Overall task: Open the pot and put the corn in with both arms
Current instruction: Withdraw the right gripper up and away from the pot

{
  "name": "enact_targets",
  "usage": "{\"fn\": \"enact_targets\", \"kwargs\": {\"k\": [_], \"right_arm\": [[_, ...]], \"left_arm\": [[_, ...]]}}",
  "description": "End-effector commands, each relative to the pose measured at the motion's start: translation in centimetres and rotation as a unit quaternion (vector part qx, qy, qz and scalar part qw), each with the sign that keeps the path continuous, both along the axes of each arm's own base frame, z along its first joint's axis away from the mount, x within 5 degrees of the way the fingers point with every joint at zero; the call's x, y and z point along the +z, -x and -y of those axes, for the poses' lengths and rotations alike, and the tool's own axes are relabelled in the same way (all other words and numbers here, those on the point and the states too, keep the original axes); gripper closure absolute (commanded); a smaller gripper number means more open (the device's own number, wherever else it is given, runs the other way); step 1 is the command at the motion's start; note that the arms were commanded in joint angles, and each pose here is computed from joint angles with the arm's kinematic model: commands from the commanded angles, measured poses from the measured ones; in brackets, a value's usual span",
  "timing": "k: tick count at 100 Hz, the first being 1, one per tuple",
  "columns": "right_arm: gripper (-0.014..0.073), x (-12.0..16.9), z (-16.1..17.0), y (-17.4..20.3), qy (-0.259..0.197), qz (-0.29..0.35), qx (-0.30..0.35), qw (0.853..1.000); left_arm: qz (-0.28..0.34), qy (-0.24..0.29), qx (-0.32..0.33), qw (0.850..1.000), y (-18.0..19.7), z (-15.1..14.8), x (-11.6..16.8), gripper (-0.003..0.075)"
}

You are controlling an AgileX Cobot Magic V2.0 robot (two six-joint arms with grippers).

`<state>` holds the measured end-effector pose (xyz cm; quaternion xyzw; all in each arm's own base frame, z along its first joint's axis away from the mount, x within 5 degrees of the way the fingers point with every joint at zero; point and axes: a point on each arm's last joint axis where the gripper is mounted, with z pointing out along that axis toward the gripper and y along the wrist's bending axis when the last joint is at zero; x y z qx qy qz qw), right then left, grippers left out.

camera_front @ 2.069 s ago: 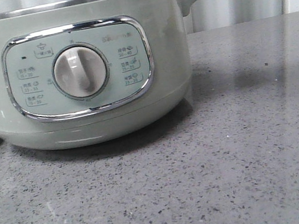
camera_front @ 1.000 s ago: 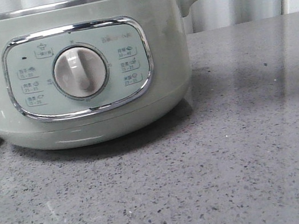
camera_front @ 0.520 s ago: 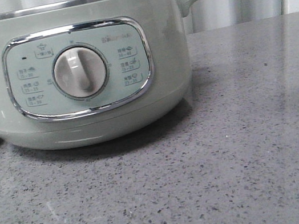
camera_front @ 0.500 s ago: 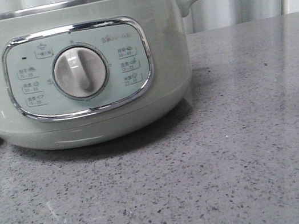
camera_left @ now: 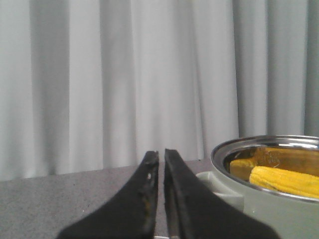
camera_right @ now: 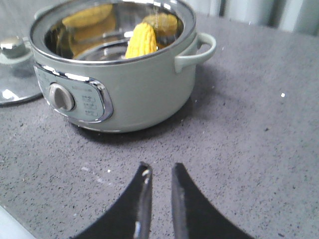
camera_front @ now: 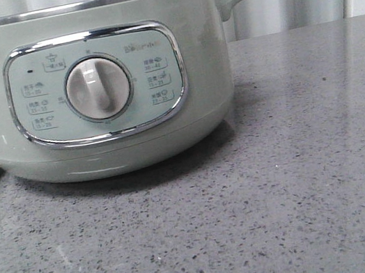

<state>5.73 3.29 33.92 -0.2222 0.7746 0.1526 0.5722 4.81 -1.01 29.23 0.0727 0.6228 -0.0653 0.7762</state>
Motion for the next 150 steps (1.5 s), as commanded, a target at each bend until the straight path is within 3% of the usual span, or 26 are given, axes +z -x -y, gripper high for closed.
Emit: {"fn": "enact_targets", "kwargs": {"k": [1, 33, 41, 54, 150], "right_arm": [[0.0582, 0.4, 0.6, 0.8, -0.033, 0.077, 0.001, 0.996], [0.0582, -3.6, 3.1, 4.5, -0.097, 0.140, -0.002, 0.985], [0.0582, -4.1, 2.9, 4.1, -0.090, 0.120, -0.005, 0.989], [0.0582, -4.0, 2.8, 4.1, -0.106, 0.127, -0.005, 0.986], [0.0582, -4.0, 2.8, 4.1, -0.105, 0.126, -0.005, 0.986]], "left_arm": [[0.027, 0.018, 0.001, 0.999, 0.1, -0.1, 0.3, 0.0741], [0.004, 0.014, 0.000, 1.000, -0.1, -0.1, -1.7, 0.0741], [0.003, 0.014, 0.000, 1.000, -0.1, 0.0, -1.8, 0.0741], [0.000, 0.013, 0.000, 1.000, -0.2, 0.0, -2.0, 0.0741], [0.004, 0.014, 0.001, 1.000, -0.2, -0.1, -2.0, 0.0741]]}}
